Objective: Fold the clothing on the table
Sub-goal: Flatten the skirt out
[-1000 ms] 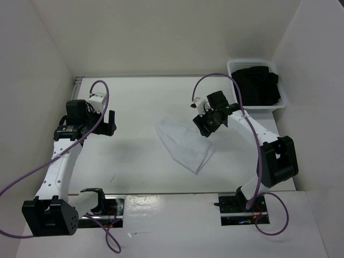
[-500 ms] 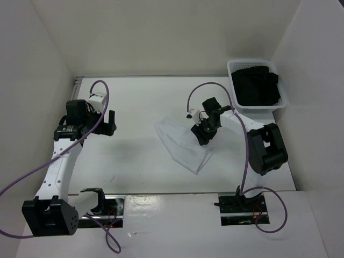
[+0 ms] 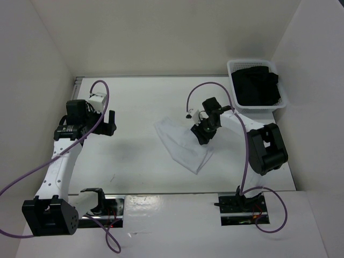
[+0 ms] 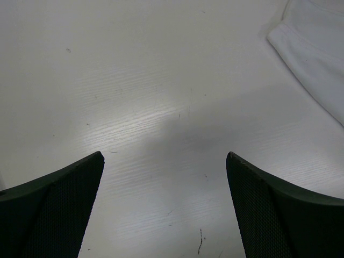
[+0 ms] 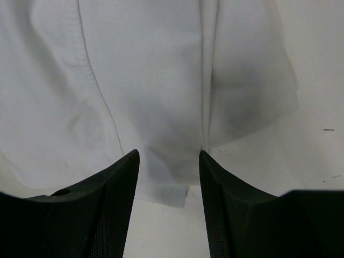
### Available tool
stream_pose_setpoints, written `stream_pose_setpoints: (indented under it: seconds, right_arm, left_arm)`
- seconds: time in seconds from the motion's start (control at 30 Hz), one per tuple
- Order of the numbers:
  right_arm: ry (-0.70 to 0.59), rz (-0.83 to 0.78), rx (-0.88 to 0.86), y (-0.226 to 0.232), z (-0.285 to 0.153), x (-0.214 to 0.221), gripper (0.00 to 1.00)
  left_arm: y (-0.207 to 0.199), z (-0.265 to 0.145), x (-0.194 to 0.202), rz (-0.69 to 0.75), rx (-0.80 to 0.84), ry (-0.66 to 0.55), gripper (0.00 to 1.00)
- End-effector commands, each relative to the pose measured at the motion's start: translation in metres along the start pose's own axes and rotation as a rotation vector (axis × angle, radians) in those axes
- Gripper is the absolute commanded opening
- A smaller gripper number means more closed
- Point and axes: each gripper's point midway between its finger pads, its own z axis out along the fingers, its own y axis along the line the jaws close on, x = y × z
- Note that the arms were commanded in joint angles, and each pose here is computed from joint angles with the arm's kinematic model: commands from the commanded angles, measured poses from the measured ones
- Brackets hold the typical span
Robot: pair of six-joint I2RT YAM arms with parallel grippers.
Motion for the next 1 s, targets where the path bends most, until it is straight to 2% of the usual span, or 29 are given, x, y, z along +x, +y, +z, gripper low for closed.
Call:
stream_pose_setpoints:
  seconds: [0.0,0.37,0.57,0.6,0.67,0.7,0.77,0.83,0.97]
  right_arm:
    - [-0.008,-0.013,0.015,-0.006,0.004,0.000,0.54]
    - [-0.016,-0.007,0.025,-0.015,0.008,-0.004,0.54]
    - [0.004,0.005,-0.016,-0.010,0.015,0.000,0.40]
    - [0.004,0.005,-0.016,-0.010,0.015,0.000,0.26]
    - [0.009,0.005,-0.007,-0.011,0.015,0.001,0.07]
    - [0.003,0.000,0.011,-0.012,0.008,-0.001,0.00]
    - [-0.031,-0.015,0.048,-0.016,-0.005,-0.011,0.00]
    - [-0.103,-0.031,0.103,-0.019,-0.036,-0.032,0.00]
    - [-0.234,-0.093,0.117,0.008,-0.097,-0.075,0.00]
  left_arm:
    - [-0.002,-0.005,-0.017,0.033,0.013,-0.041,1.00]
    - [-0.004,-0.005,-0.015,0.031,0.024,-0.034,1.00]
    - [-0.004,-0.005,-0.015,0.031,0.024,-0.034,1.00]
    - [-0.004,-0.005,-0.015,0.031,0.024,-0.034,1.00]
    - [-0.004,-0.005,-0.015,0.031,0.024,-0.034,1.00]
    - [-0.004,-0.005,-0.015,0.031,0.024,-0.034,1.00]
    - [-0.004,-0.005,-0.015,0.031,0.024,-0.034,1.00]
    - [-0.004,-0.005,-0.015,0.031,0.024,-0.034,1.00]
    - [-0.004,-0.005,-0.015,0.031,0.024,-0.034,1.00]
